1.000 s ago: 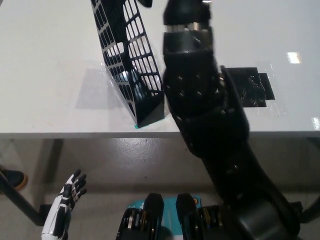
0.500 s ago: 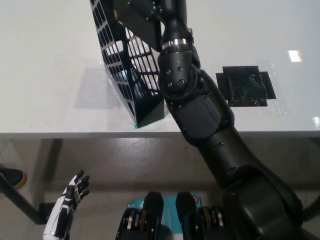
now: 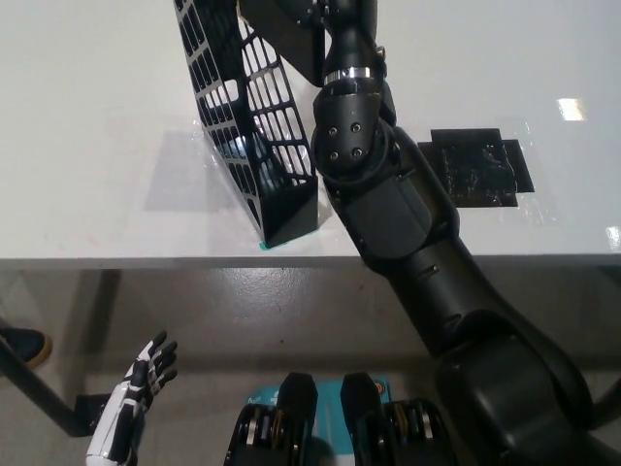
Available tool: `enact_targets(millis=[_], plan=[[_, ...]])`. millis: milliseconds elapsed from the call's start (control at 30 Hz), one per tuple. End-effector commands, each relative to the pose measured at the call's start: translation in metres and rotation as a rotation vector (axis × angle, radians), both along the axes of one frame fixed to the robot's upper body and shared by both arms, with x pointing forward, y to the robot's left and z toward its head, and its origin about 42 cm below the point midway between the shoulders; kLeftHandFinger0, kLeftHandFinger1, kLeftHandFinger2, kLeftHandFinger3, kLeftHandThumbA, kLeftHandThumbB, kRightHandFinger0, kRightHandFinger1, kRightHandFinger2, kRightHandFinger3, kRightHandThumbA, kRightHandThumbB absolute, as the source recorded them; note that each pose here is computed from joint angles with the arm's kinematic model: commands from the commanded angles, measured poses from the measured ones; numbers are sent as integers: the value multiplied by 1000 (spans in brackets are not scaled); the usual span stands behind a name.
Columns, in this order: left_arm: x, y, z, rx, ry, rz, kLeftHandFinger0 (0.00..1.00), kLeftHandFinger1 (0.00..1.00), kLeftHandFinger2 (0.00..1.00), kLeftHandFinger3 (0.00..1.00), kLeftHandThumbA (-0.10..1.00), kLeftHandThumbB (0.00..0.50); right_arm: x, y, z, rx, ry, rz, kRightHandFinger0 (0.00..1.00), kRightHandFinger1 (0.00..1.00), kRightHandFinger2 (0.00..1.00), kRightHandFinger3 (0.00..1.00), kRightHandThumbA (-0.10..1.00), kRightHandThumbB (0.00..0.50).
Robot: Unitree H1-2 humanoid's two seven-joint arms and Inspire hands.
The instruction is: A notebook is kept standing on the table on the right hand side and a black shelf is kept on the left hand side and the robot uses its right hand to grab the notebook and places it in the shelf
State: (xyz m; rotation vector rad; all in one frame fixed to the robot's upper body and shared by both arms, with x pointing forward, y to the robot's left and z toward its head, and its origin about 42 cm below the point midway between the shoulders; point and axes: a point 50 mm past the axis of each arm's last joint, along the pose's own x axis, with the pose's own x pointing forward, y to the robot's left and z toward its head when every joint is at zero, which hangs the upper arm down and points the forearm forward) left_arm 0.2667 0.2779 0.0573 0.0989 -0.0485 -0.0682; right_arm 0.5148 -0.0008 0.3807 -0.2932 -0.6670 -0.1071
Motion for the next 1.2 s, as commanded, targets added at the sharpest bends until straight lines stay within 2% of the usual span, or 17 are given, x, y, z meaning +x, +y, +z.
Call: enact_targets(millis=[0,67,433,600,767,867,900,1000,1033,1067,1100,1133,1167], plan=[[7,1,12,29,-48,-32,1000,1000,1000,1000,1000,200,-7,16,49,77,-145,46,0,216,644,764,-100,107],[7,1,13,29,-43,-28,1000,1000,1000,1000,1000,209,-6,20,46,79,-129,49,0,219,653,770,-100,102],[8,1,15,34,-39,-29,1000,1000,1000,1000,1000,172,6,34,20,77,-27,52,0,234,675,800,-100,116],[10,0,15,42,-43,-26,1000,1000,1000,1000,1000,211,9,41,12,93,21,77,0,239,677,795,-100,124],[10,-2,15,43,-45,-32,1000,1000,1000,1000,1000,199,10,50,4,95,70,92,0,242,686,769,-100,126],[10,-1,16,61,-51,-32,1000,1000,1000,1000,1000,195,9,54,3,93,95,89,0,176,647,692,-100,133],[11,-1,17,62,-54,-36,1000,1000,1000,1000,1000,209,9,56,2,87,85,86,0,174,644,684,-100,141],[11,-3,16,44,-51,-37,1000,1000,1000,1000,1000,221,6,61,2,94,89,85,0,158,639,694,-100,119],[11,-3,16,38,-50,-38,1000,1000,1000,1000,1000,221,6,61,2,97,91,87,0,144,620,684,-100,120],[11,-4,17,41,-48,-36,1000,1000,1000,1000,1000,214,4,64,2,123,82,106,0,123,569,666,-67,142],[12,-4,18,41,-49,-40,1000,1000,1000,1000,1000,201,3,65,3,117,67,125,177,379,760,773,296,245],[12,-5,17,48,-48,-41,1000,1000,1000,1000,1000,208,2,68,2,73,69,164,759,1000,1000,1000,634,397],[11,-5,18,52,-47,-41,1000,1000,1000,1000,1000,203,2,72,-1,36,96,211,1000,1000,1000,1000,767,441]])
